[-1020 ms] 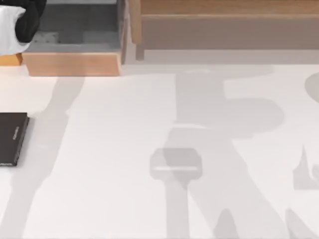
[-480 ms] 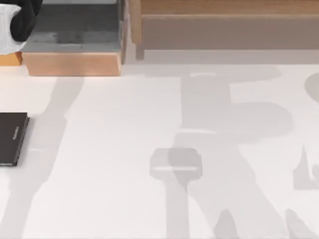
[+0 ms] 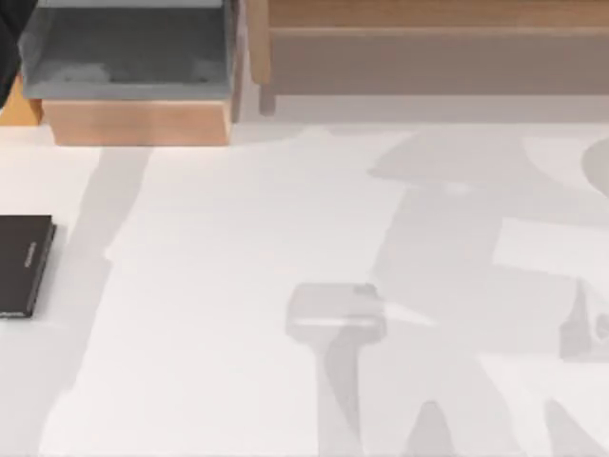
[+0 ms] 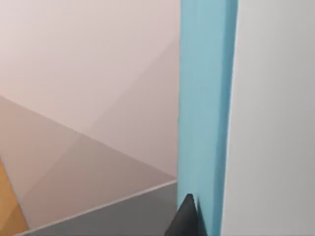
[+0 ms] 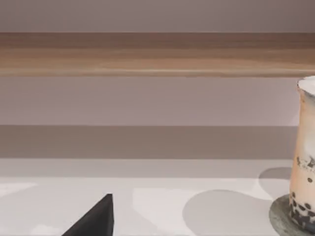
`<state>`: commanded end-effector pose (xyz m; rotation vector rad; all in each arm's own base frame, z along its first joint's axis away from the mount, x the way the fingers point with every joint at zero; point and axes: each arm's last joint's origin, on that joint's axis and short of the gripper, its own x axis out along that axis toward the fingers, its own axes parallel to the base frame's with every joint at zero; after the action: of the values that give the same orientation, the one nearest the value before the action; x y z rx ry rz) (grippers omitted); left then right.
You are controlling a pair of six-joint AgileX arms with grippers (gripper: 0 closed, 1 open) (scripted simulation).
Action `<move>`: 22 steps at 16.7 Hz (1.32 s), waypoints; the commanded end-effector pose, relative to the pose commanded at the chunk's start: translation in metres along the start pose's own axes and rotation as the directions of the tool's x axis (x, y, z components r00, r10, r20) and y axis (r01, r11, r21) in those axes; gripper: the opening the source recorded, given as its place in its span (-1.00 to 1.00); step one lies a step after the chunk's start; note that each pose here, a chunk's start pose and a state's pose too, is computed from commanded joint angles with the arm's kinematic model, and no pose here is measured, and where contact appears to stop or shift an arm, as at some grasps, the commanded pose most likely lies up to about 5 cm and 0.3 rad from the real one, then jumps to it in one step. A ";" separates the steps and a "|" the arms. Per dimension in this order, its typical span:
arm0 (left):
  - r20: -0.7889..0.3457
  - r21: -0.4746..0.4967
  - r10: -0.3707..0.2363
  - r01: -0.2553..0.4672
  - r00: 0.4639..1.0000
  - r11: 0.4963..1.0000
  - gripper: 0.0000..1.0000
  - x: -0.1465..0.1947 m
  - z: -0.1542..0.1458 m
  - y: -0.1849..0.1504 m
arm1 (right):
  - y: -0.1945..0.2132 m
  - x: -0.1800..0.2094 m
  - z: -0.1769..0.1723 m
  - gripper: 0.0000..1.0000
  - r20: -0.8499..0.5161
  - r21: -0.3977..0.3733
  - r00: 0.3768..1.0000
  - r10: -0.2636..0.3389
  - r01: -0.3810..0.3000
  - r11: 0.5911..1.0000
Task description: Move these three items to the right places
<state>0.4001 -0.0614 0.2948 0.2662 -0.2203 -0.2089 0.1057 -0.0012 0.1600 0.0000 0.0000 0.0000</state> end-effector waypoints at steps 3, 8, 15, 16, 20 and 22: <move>0.030 0.289 -0.091 0.079 0.995 0.954 -1.00 -0.041 -0.008 0.014 | 0.000 0.000 0.000 1.00 0.000 0.000 1.000 0.000 0.000 1.000; -0.021 0.796 -0.128 0.094 0.992 0.599 -1.00 -0.112 -0.042 0.043 | 0.000 0.000 0.000 1.00 0.000 0.000 1.000 0.000 0.000 1.000; -0.526 0.809 -0.020 0.507 0.850 0.297 -1.00 -0.224 -0.160 0.064 | 0.000 0.000 0.000 1.00 0.000 0.000 1.000 0.000 0.000 1.000; -0.581 0.772 -0.026 0.561 0.814 0.299 -1.00 -0.237 -0.171 0.061 | 0.000 0.000 0.000 1.00 0.000 0.000 1.000 0.000 0.000 1.000; -0.672 0.700 -0.017 0.642 0.740 0.313 -1.00 -0.261 -0.187 0.058 | 0.000 0.000 0.000 1.00 0.000 0.000 1.000 0.000 0.000 1.000; -0.672 0.700 -0.017 0.642 0.740 0.313 -1.00 -0.261 -0.187 0.058 | 0.000 0.000 0.000 1.00 0.000 0.000 1.000 0.000 0.000 1.000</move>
<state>0.2065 0.0982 0.0868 1.5428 0.3837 -0.4358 0.1057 -0.0012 0.1600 0.0000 0.0000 0.0000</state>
